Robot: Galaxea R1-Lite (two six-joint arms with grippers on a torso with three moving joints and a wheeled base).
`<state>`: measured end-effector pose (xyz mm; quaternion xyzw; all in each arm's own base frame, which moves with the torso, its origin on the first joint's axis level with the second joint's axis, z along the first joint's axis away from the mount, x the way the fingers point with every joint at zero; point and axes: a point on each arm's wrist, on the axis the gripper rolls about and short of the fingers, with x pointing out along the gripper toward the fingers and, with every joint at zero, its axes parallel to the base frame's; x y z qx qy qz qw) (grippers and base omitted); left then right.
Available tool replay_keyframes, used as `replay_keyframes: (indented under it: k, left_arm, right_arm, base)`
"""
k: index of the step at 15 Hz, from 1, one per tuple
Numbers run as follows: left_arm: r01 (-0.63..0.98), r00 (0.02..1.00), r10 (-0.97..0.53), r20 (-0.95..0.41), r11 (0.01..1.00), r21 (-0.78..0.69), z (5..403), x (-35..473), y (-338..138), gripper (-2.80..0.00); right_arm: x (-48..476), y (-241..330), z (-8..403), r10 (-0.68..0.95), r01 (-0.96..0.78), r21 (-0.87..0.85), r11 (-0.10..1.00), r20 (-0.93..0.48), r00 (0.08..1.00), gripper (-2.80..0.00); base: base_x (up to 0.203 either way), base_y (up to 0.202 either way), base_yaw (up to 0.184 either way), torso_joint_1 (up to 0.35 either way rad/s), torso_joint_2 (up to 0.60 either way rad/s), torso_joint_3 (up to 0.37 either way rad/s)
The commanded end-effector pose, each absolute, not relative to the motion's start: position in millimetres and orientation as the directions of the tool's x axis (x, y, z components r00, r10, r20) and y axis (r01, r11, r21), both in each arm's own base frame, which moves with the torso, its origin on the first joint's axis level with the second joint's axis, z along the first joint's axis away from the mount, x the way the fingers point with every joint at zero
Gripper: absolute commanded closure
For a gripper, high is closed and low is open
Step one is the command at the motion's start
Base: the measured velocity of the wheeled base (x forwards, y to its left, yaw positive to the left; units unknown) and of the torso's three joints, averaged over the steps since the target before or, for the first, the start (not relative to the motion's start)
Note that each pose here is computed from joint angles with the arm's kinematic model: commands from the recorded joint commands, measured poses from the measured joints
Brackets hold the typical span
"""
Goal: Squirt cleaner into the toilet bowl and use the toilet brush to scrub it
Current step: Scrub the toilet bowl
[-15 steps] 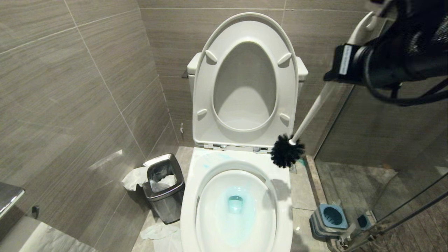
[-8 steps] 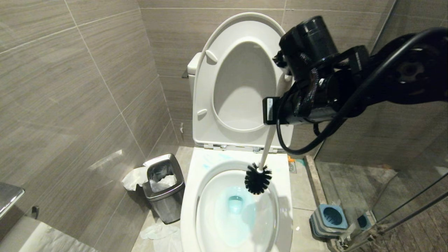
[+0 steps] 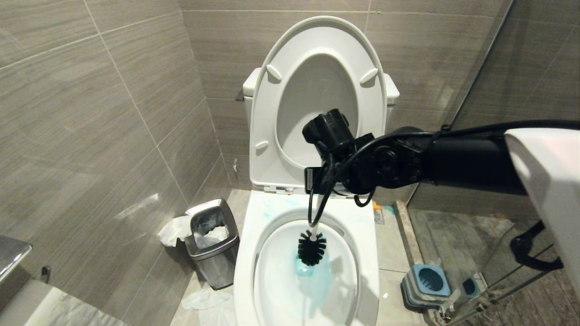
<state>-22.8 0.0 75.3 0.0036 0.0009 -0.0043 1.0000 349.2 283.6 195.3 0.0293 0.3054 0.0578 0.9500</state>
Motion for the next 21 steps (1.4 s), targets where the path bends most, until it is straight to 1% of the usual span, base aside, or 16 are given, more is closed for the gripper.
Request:
replay_keyframes:
  k: [1,8,13,15,17,19,20,21]
  left_arm:
    - [0.009,1.0,-0.009,-0.003,1.0,0.008,75.2,-22.8,-0.1,0.0]
    - [0.008,1.0,-0.008,-0.003,1.0,0.008,75.3,-22.7,-0.1,0.0]
    - [0.009,1.0,-0.009,-0.002,1.0,0.008,75.3,-22.8,-0.1,0.0]
    - [0.009,1.0,-0.009,-0.004,1.0,0.008,75.2,-22.7,-0.1,0.0]
    - [0.009,1.0,-0.009,-0.003,1.0,0.008,75.2,-22.8,-0.1,0.0]
    - [0.009,1.0,-0.009,-0.002,1.0,0.008,75.3,-22.8,-0.1,0.0]
    - [0.008,1.0,-0.008,-0.004,1.0,0.008,75.1,-22.6,0.0,0.0]
    - [0.008,1.0,-0.008,-0.002,1.0,0.008,75.3,-22.8,0.0,0.0]
  right_arm:
    - [374.7,298.8,151.5,0.128,-0.094,0.088,0.992,-0.59,0.797,0.0]
    - [409.8,307.4,85.5,0.131,-0.116,0.062,0.991,-0.567,0.814,0.0]
    - [397.2,303.0,60.3,0.098,-0.096,0.038,0.995,-0.639,0.763,0.0]
    - [380.3,301.9,70.2,0.106,-0.102,0.044,0.994,-0.652,0.751,0.0]
    - [359.8,300.8,105.4,0.153,-0.133,0.079,0.988,-0.625,0.766,0.0]
    - [346.2,295.9,149.0,0.197,-0.155,0.122,0.98,-0.562,0.803,0.0]
    - [341.3,292.1,165.8,0.2,-0.157,0.126,0.98,-0.534,0.821,0.0]
    - [341.9,287.0,173.5,0.179,-0.143,0.109,0.984,-0.517,0.837,0.0]
  base:
    - [0.0,0.0,0.0,0.0,0.0,0.0]
    - [0.0,0.0,0.0,0.0,0.0,0.0]
    - [0.0,0.0,0.0,0.0,0.0,0.0]
    - [0.0,0.0,0.0,0.0,0.0,0.0]
    - [0.0,0.0,0.0,0.0,0.0,0.0]
    - [0.0,0.0,0.0,0.0,0.0,0.0]
    - [0.0,0.0,0.0,0.0,0.0,0.0]
    - [0.0,0.0,0.0,0.0,0.0,0.0]
